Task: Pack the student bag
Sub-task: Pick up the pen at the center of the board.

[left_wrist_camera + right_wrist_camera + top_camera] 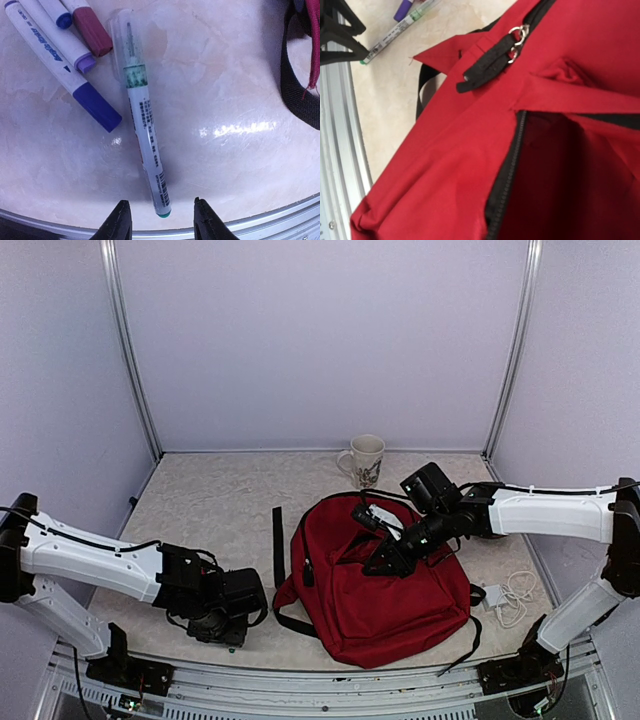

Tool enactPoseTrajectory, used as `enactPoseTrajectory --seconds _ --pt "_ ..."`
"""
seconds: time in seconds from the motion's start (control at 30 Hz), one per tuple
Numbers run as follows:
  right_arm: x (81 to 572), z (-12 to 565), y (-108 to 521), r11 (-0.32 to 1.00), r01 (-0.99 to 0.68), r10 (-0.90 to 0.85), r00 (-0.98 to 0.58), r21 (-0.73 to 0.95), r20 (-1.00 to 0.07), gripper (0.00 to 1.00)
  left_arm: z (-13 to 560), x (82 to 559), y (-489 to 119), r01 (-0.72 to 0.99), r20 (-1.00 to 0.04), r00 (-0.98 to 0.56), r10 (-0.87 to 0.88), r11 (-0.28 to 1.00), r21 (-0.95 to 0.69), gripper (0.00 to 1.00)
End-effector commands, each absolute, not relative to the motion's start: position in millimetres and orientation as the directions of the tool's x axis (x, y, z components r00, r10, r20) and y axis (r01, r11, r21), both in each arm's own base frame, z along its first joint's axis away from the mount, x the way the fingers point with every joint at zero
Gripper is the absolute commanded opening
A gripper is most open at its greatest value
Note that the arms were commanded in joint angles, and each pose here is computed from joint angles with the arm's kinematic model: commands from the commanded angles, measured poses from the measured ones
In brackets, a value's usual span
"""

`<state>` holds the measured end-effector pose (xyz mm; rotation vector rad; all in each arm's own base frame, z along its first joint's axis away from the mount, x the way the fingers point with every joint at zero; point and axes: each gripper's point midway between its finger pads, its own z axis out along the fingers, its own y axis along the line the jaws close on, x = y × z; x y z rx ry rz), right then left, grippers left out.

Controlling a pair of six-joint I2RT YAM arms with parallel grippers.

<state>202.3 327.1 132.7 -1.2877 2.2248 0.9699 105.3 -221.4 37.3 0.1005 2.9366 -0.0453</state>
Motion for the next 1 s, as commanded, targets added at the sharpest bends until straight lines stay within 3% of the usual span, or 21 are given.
enactPoseTrajectory --seconds 0.0,0.13,0.43,0.6,0.77,0.97 --pt "201.1 135.8 328.3 0.337 -0.87 -0.598 -0.493 0.36 -0.632 0.0 33.2 97.9 -235.0 0.056 -0.177 -0.984 0.037 0.993 -0.099 0.41" --pt "199.9 134.1 326.6 0.338 -0.87 -0.6 -0.493 0.358 -0.631 0.0 23.4 103.0 -224.8 0.059 -0.174 -0.984 0.046 0.996 -0.07 0.42" --pt "198.7 133.4 325.0 0.341 -0.868 -0.595 -0.497 0.361 -0.632 0.0 6.3 113.9 -220.1 0.085 -0.155 -0.985 0.073 0.994 -0.069 0.33" --pt "198.9 134.5 324.6 0.342 -0.869 -0.595 -0.495 0.358 -0.633 0.0 -6.5 106.4 -214.5 0.079 -0.123 -0.99 0.07 0.995 -0.067 0.21" --pt "199.6 135.2 323.5 0.347 -0.869 -0.597 -0.495 0.354 -0.632 0.0 -7.2 108.6 -212.6 0.081 -0.131 -0.989 0.073 0.995 -0.057 0.0" --pt "198.3 135.7 322.3 0.346 -0.868 -0.598 -0.496 0.355 -0.63 0.0 19.9 125.7 -229.8 0.099 -0.224 -0.972 0.075 0.99 -0.099 0.0"
